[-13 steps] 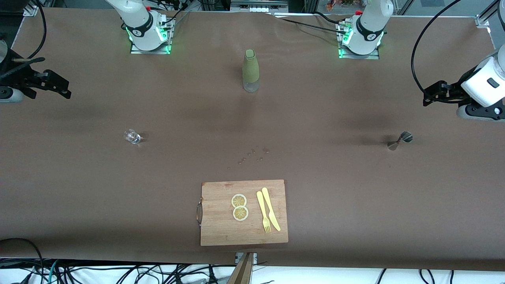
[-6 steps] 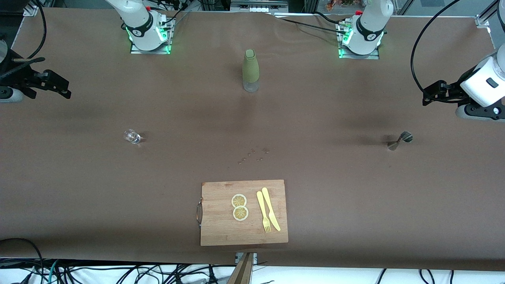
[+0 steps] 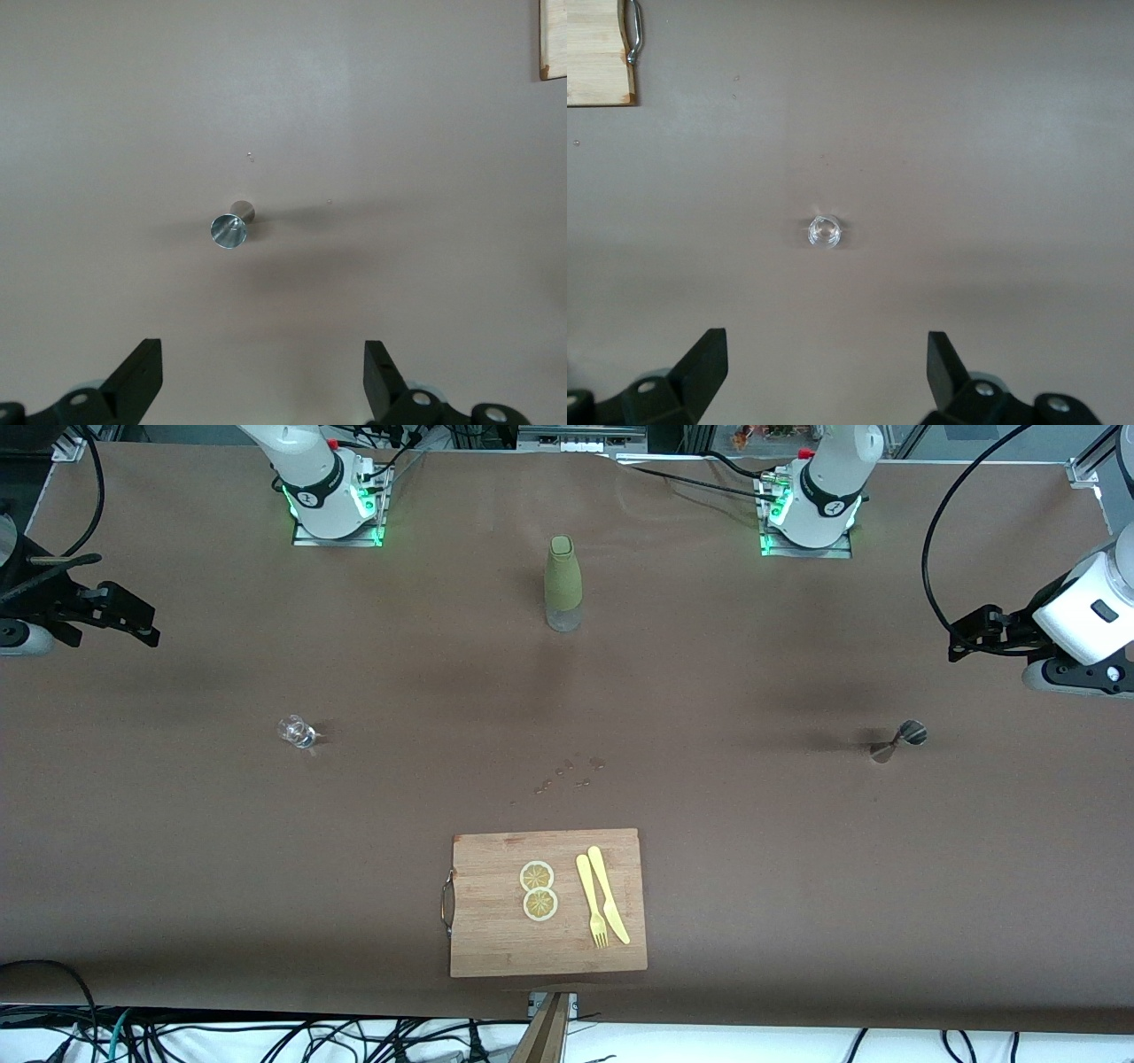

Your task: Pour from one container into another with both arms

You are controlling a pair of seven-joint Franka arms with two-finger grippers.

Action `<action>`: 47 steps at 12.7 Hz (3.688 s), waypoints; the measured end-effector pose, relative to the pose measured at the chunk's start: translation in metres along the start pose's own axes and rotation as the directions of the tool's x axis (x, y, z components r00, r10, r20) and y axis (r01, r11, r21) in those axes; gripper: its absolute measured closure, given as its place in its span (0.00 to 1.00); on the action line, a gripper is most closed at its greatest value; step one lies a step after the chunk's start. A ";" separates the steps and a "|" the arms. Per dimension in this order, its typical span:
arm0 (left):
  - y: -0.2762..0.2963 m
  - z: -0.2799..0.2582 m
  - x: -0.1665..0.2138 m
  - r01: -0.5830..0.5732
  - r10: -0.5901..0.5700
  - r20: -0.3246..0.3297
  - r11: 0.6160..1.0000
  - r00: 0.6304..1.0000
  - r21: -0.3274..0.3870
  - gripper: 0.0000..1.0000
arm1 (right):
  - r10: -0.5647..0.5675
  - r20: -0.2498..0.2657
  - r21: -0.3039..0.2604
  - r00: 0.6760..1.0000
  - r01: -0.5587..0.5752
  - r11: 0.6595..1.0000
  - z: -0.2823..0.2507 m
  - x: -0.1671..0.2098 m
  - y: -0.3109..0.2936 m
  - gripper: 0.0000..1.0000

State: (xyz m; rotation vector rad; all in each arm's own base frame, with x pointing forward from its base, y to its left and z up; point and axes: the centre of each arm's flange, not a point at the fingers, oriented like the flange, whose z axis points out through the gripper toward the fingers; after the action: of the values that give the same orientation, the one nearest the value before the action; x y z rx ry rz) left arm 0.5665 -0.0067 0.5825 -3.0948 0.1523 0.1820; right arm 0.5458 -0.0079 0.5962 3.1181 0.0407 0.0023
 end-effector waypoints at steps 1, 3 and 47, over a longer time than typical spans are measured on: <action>-0.001 0.000 0.000 0.002 -0.002 0.000 1.000 1.000 0.000 0.00 | 0.000 0.000 0.000 1.000 0.000 1.000 0.000 0.000 0.000 0.00; -0.008 0.000 -0.001 0.014 -0.014 0.000 1.000 1.000 -0.001 0.00 | 0.000 0.000 0.000 1.000 0.000 1.000 0.000 0.000 0.000 0.00; -0.303 0.115 -0.034 -0.718 0.627 -0.367 0.664 0.687 -0.210 0.00 | -0.001 0.001 0.000 1.000 0.001 1.000 0.000 0.000 0.000 0.00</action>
State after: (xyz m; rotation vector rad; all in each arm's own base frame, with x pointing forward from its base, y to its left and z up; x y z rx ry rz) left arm 0.5501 0.3025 0.4818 -3.1829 1.4550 -0.2293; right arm 0.5459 -0.0075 0.5959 3.1181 0.0415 0.0012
